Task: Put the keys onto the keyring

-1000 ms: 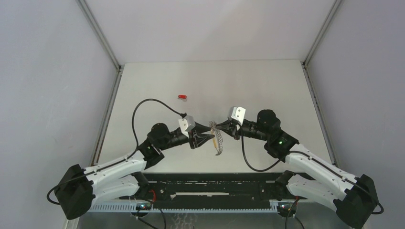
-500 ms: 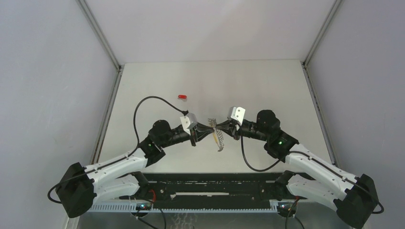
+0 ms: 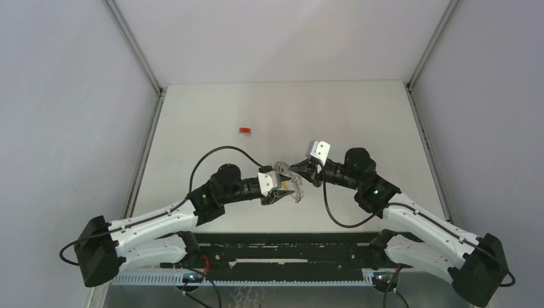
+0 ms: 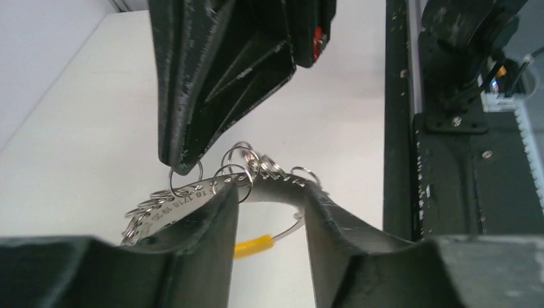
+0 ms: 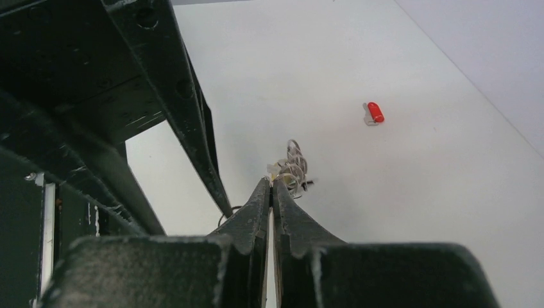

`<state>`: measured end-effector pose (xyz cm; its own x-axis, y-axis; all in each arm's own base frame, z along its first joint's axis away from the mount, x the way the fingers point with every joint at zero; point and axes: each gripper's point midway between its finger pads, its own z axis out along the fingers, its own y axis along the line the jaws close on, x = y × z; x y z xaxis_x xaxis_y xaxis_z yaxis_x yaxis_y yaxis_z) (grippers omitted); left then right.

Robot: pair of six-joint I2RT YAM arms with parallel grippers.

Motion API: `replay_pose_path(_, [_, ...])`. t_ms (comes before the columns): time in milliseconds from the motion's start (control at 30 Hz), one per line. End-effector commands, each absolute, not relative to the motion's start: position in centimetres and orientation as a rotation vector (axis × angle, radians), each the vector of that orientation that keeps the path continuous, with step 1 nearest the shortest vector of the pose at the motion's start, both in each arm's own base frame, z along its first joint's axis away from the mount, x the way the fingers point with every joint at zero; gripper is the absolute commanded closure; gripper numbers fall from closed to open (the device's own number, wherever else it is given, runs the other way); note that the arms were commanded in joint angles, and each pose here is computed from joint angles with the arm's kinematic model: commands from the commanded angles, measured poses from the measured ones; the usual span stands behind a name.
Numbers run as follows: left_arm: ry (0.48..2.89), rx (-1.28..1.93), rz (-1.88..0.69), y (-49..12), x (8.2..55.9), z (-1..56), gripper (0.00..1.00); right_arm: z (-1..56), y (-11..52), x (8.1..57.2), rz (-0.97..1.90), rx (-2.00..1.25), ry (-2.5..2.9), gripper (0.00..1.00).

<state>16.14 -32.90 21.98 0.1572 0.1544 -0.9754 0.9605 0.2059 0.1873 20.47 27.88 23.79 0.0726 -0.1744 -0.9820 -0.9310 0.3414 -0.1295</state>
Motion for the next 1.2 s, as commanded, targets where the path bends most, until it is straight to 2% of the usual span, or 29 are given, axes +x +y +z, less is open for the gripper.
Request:
replay_pose_path(0, [1.223, 1.222, -0.799, -32.4, 16.1, 23.3, 0.47, 27.3, 28.4, 21.0, 0.787, -1.043, 1.293, 1.0])
replay_pose_path(167, [1.181, 1.091, -0.836, -31.0, 15.9, 24.5, 0.39, 27.5, 28.5, 20.3, 0.813, -1.072, 1.269, 1.0])
replay_pose_path(633, [1.208, 0.765, -1.149, -27.8, 16.3, 24.7, 0.28, 27.5, 28.4, 19.7, 0.806, -1.117, 1.235, 1.0])
replay_pose_path(1000, [1.265, 0.67, -1.179, -27.8, 17.3, 25.8, 0.19, 27.0, 28.6, 20.6, 0.769, -1.09, 1.267, 1.0])
replay_pose_path(1167, [1.31, 0.688, -1.067, -27.7, 18.9, 25.6, 0.17, 26.4, 28.9, 20.7, 0.762, -1.098, 1.286, 1.0])
